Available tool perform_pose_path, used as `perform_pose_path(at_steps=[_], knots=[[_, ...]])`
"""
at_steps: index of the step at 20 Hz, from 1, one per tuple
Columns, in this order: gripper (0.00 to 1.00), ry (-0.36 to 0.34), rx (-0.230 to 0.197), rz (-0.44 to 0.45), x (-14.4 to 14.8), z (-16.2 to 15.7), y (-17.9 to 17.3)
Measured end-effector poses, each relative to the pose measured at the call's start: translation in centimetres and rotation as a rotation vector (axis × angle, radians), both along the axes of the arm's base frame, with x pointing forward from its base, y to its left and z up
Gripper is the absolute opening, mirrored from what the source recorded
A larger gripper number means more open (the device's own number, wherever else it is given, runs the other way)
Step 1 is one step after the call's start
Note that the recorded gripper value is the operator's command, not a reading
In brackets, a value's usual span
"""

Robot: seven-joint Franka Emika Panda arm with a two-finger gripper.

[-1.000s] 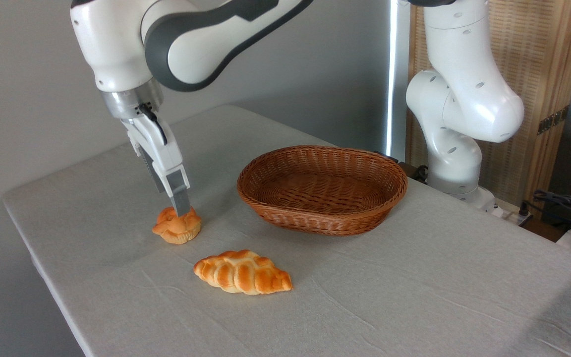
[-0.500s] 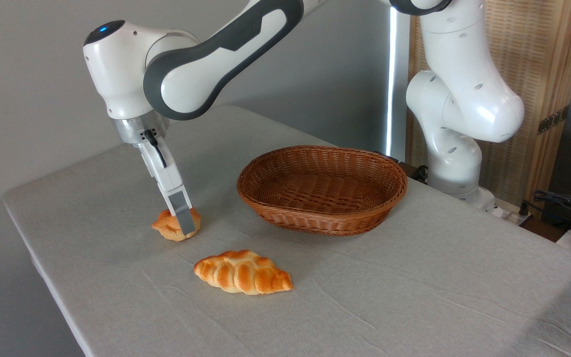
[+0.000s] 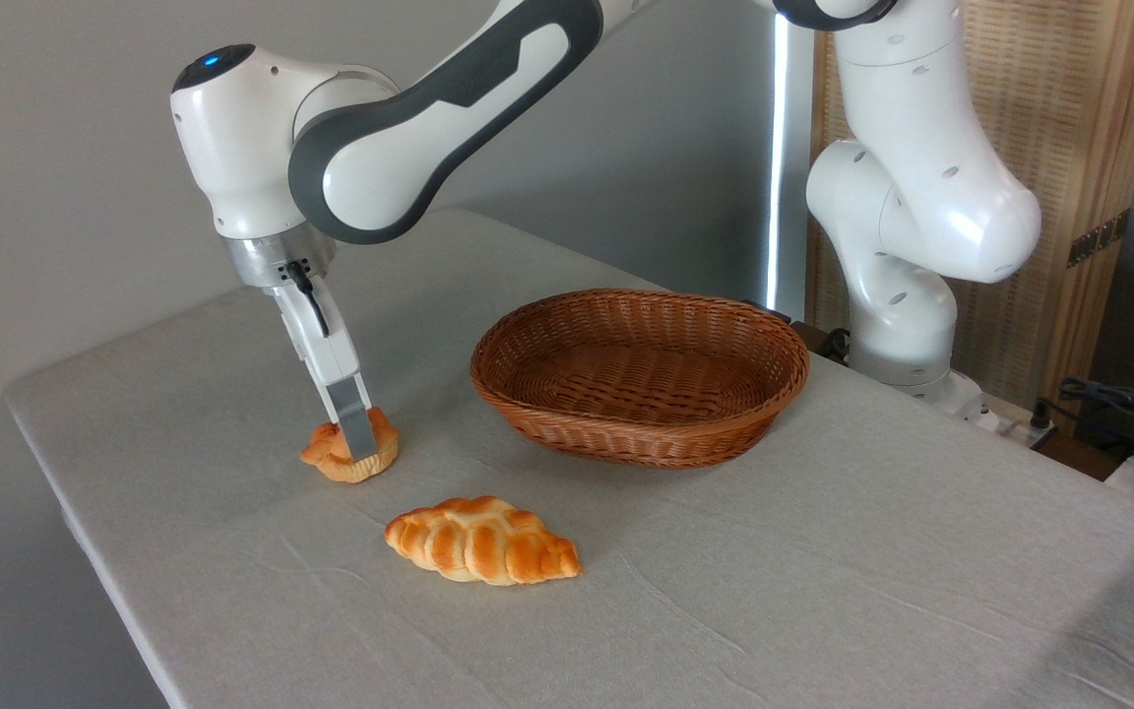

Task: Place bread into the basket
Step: 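Close the gripper on the small round bread roll, then lift the roll and carry it over the wicker basket, lowering inside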

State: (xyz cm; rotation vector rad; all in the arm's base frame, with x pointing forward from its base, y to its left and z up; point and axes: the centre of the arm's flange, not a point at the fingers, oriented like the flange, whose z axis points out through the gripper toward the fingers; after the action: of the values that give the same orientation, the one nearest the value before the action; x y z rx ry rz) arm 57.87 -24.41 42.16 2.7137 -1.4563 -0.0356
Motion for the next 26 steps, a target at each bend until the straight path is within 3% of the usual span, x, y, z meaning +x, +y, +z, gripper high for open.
perform_pose_path(at_steps=[7, 13, 15, 18, 21, 24, 26], knots=[[0.38, -0.006, 0.006, 0.008, 0.0, 0.8, 0.6], [0.38, 0.034, 0.031, 0.074, 0.2, 6.5, 5.0], [0.42, 0.062, 0.043, 0.064, -0.3, 8.3, 6.4], [0.45, 0.146, 0.036, -0.017, -2.7, 11.1, 8.9], [0.46, 0.177, 0.026, -0.082, -5.4, 12.8, 10.7], [0.53, 0.24, 0.058, -0.157, -10.5, 10.1, 9.3], [0.65, 0.242, 0.082, -0.204, -13.5, 7.8, 7.3]])
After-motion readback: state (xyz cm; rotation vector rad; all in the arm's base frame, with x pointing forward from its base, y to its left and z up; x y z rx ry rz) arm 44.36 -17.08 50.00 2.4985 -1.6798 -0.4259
